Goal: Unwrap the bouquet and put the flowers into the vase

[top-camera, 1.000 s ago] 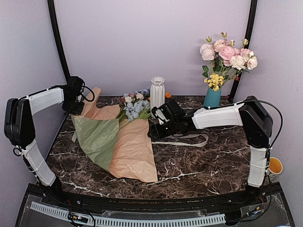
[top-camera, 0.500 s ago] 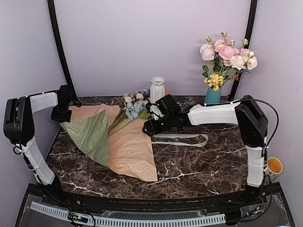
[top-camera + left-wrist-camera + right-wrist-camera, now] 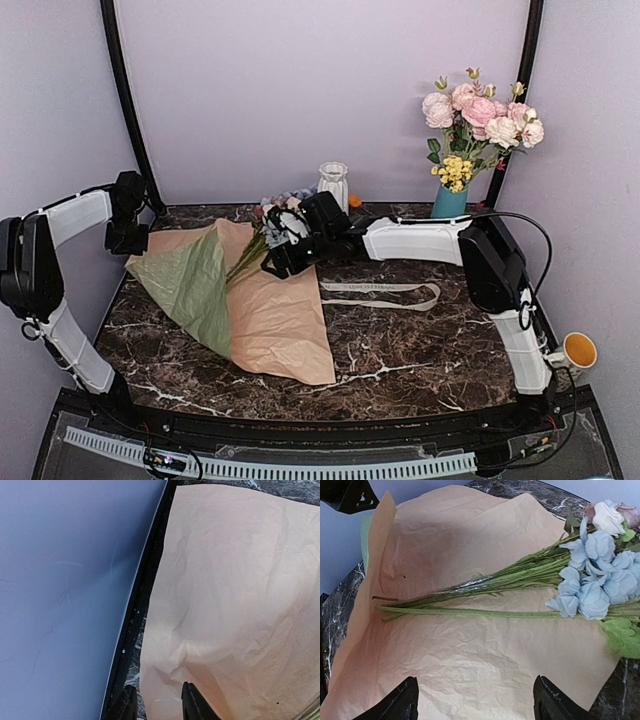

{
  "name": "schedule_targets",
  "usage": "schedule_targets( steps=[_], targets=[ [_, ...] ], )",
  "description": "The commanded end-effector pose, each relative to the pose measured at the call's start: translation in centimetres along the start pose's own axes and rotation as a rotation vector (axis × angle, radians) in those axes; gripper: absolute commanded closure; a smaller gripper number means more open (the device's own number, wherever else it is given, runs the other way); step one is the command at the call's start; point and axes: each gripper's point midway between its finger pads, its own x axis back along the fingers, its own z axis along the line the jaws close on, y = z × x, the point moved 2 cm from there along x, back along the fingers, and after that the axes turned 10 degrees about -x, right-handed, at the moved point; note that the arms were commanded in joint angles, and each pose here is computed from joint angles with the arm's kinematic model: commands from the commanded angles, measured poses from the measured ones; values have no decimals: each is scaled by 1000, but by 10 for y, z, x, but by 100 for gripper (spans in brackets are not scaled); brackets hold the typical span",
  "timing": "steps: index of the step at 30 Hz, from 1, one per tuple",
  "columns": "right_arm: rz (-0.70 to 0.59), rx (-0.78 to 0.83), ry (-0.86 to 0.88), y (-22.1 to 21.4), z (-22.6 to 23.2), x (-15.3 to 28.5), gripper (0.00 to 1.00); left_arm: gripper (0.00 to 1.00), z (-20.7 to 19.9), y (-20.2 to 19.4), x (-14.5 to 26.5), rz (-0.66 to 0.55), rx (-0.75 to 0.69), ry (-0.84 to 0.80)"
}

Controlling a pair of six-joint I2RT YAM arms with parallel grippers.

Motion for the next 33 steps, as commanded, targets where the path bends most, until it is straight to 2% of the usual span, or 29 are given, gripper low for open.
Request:
schedule_targets(
  steps=[1,8,14,18,24,33],
  targets=[
    [11,44,23,-5,22,-25,23,67,1,-17,15,8,10,-31],
    [71,179,111,-27,72,-65,23,67,10,-29,32,-12,32,-28],
    [97,319,274,-52,131,-66,24,64,25,-18,73,-90,126,-59],
    [127,422,325,-73,164,-61,23,63,22,-7,98,-156,226,-168],
    [140,508,368,-86,188,-54,23,63,17,23,141,-266,305,-320],
    [142,581,393,-98,208,-51,23,63,-10,58,205,-462,235,-547]
  ],
)
